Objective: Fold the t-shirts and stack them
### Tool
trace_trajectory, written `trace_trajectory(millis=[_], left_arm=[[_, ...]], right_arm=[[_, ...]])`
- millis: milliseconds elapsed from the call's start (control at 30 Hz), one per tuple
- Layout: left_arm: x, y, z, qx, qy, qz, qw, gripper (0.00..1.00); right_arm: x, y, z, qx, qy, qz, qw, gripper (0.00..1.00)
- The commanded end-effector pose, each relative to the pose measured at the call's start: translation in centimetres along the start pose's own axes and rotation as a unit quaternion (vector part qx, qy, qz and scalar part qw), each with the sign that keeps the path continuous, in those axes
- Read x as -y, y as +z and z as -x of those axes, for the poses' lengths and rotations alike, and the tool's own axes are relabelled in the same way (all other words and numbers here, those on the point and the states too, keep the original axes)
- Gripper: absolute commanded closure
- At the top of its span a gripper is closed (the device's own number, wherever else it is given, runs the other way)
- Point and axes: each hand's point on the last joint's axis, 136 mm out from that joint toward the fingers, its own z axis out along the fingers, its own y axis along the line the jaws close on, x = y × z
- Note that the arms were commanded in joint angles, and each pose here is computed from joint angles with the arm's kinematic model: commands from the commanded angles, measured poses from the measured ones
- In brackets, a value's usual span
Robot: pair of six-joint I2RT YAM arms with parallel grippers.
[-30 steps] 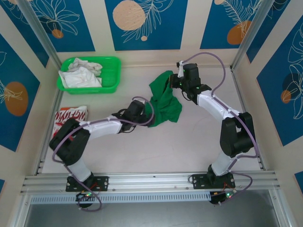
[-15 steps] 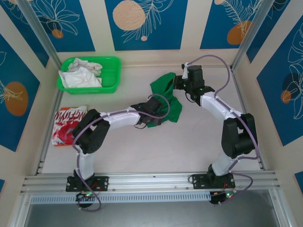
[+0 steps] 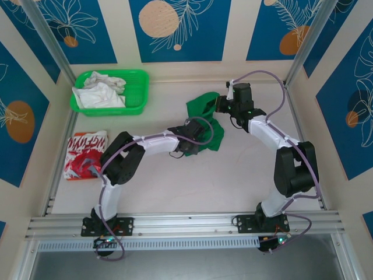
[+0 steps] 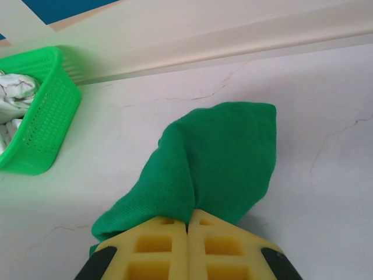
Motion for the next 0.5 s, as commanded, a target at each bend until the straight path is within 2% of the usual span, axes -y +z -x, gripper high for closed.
trace_trajectory(millis=[0,133,233,467], left_arm=[[-1.2,0.7,-1.7,-0.024,0.023,0.026,0.999,1.0],[-3.8,-0.8,-1.0,0.004,0.028,0.054,0.998,1.0],[-6.2,-3.0,0.5,0.049,0.018,0.074,0.996,1.0],[-11.5,-10.4,5.1,0.173,0.005,0.14,0.975,1.0]], right_arm=[[-0.4,-2.3,1.9,0.031,0.002,0.009,0.999,1.0],[-0.4,-4.4,2.9,0.061,-0.009,0.012,0.998,1.0],[-1.1,-6.6,3.9,0.097,-0.03,0.031,0.994,1.0],[-4.0,-13.2,6.0,0.177,-0.102,0.08,0.976,1.0]])
